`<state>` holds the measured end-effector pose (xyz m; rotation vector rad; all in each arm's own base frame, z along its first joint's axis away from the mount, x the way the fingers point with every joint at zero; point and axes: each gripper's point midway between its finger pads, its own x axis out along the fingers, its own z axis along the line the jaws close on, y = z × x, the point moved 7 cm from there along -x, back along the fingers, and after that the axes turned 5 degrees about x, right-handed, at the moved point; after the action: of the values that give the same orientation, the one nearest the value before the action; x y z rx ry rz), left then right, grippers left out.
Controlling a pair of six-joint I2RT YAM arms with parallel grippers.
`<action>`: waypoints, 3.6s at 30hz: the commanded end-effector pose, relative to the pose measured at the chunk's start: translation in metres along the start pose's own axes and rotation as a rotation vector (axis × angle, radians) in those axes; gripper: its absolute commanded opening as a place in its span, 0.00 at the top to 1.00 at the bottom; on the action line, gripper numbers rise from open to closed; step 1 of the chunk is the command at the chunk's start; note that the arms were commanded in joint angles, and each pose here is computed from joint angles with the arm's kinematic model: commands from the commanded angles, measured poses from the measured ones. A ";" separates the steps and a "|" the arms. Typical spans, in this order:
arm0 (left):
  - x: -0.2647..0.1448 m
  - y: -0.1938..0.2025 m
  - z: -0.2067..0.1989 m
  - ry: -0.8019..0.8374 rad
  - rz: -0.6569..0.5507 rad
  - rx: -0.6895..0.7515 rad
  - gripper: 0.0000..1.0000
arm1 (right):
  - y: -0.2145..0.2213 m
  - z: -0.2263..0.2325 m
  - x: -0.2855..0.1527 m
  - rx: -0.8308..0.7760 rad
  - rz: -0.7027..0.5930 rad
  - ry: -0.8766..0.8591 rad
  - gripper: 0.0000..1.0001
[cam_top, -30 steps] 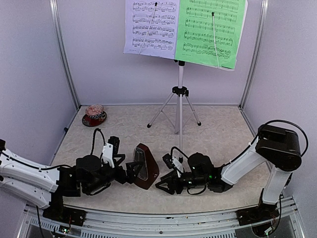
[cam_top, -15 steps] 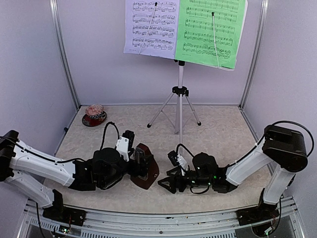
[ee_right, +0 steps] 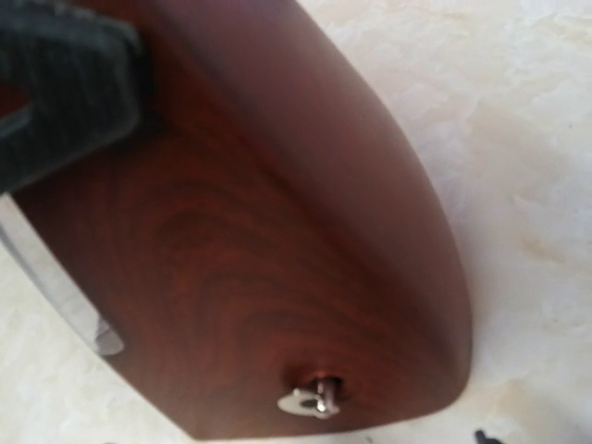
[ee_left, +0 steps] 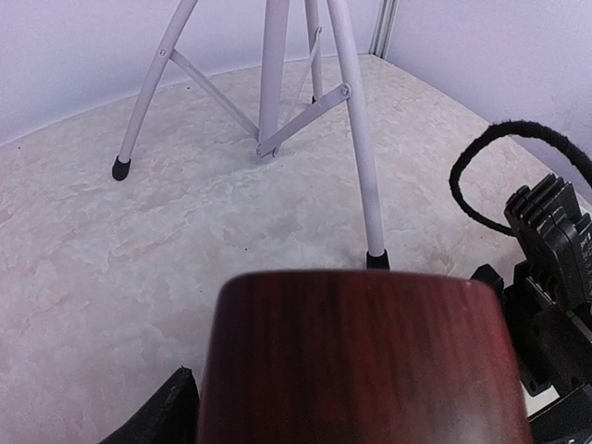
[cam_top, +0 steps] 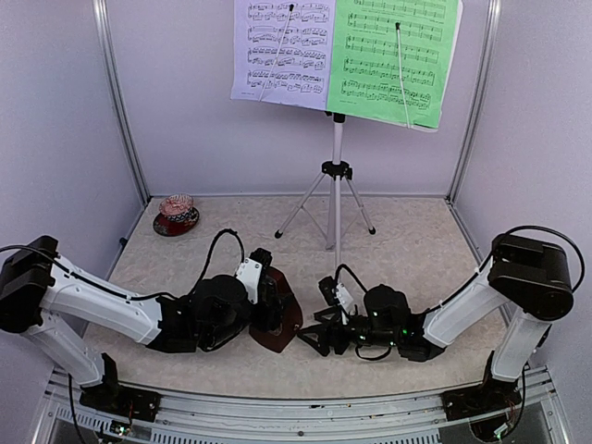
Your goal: Set up the instrument practice props
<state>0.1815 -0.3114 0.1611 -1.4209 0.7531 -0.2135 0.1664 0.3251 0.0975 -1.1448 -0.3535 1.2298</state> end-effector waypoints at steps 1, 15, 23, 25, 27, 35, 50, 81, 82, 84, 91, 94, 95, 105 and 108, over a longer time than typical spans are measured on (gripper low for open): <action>-0.004 -0.020 -0.010 0.010 -0.051 0.032 0.57 | -0.004 -0.003 -0.002 0.003 -0.039 0.009 0.21; -0.064 -0.089 -0.021 0.046 -0.360 0.175 0.75 | -0.028 0.014 -0.016 -0.061 -0.182 -0.061 0.35; -0.072 -0.108 -0.030 0.008 -0.399 0.272 0.77 | -0.045 0.035 -0.016 -0.165 -0.259 -0.072 0.37; -0.074 -0.112 -0.032 0.011 -0.410 0.274 0.77 | -0.049 0.038 -0.012 -0.188 -0.266 -0.050 0.38; -0.075 -0.113 -0.034 0.012 -0.417 0.274 0.77 | -0.052 0.041 -0.008 -0.208 -0.267 -0.028 0.41; -0.079 -0.117 -0.037 0.020 -0.430 0.263 0.77 | -0.060 0.042 0.002 -0.209 -0.264 0.067 0.53; -0.069 -0.113 -0.042 0.008 -0.421 0.223 0.78 | -0.063 0.062 0.016 -0.283 -0.275 0.113 0.70; -0.077 -0.066 -0.041 0.110 -0.422 0.258 0.79 | -0.079 0.037 -0.009 -0.065 -0.403 0.028 1.00; -0.077 -0.064 -0.043 0.109 -0.420 0.272 0.79 | -0.080 0.035 -0.010 -0.058 -0.407 0.026 1.00; -0.076 -0.061 -0.046 0.114 -0.419 0.291 0.79 | -0.080 0.033 -0.012 -0.042 -0.413 0.020 1.00; -0.080 -0.053 -0.053 0.137 -0.440 0.333 0.79 | -0.079 0.017 -0.020 0.077 -0.432 -0.008 1.00; -0.082 -0.052 -0.052 0.143 -0.449 0.332 0.79 | -0.080 0.013 -0.023 0.097 -0.440 -0.012 1.00; -0.082 -0.052 -0.053 0.144 -0.451 0.332 0.79 | -0.080 0.013 -0.023 0.102 -0.438 -0.015 1.00; -0.048 -0.062 -0.045 0.023 -0.336 0.294 0.80 | -0.063 0.009 -0.001 0.018 -0.301 -0.003 1.00; -0.028 -0.069 -0.034 -0.026 -0.267 0.236 0.83 | -0.048 0.006 0.005 -0.039 -0.223 -0.005 0.99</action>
<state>0.1432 -0.3222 0.2223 -1.1883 0.4448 -0.5160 0.1815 0.3306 0.1370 -1.0618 -0.4638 1.0385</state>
